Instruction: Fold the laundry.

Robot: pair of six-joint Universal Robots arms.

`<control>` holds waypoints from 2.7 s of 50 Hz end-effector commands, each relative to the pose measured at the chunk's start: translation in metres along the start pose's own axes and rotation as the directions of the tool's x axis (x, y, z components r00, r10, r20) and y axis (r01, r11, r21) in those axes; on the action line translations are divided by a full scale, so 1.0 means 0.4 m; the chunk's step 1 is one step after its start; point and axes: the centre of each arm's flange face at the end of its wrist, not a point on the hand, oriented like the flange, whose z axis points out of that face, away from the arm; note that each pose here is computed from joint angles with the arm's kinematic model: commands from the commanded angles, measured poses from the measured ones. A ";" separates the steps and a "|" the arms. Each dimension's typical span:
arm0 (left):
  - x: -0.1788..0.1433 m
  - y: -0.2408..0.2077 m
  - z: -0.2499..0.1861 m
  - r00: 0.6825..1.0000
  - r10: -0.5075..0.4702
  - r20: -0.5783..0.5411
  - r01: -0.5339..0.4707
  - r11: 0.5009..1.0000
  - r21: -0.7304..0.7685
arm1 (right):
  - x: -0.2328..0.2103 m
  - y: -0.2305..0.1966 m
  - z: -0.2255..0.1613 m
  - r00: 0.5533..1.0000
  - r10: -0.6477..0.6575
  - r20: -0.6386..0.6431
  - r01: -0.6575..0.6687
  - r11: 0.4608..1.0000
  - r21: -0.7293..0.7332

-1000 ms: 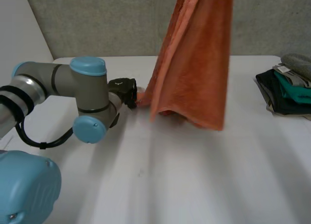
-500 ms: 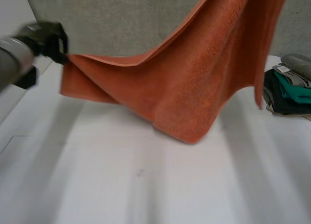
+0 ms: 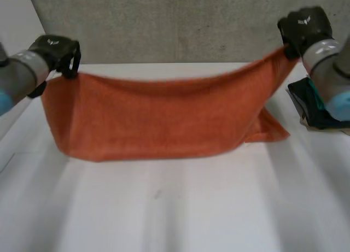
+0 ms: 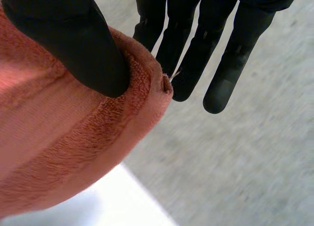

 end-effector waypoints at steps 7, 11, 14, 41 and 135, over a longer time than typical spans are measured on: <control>-0.110 -0.384 -0.008 0.950 -0.114 0.290 -0.106 0.756 0.646 | 0.101 -0.152 0.152 0.927 0.198 -0.318 0.041 0.791 0.611; -0.110 -0.369 -0.020 0.954 -0.145 0.263 -0.055 0.778 0.626 | 0.084 -0.142 0.147 0.942 0.185 -0.281 0.018 0.807 0.591; -0.102 -0.333 -0.017 0.960 -0.141 0.243 -0.029 0.809 0.586 | 0.078 -0.129 0.143 0.947 0.176 -0.269 0.008 0.823 0.568; 0.080 0.290 -0.095 0.997 0.067 0.030 -0.060 0.976 -0.209 | -0.112 0.286 -0.138 0.989 0.039 0.145 -0.001 0.968 -0.251; 0.172 0.322 -0.418 0.702 0.247 -0.668 -0.629 0.654 -0.419 | -0.012 0.243 -0.405 0.705 -0.079 0.704 0.539 0.705 -0.460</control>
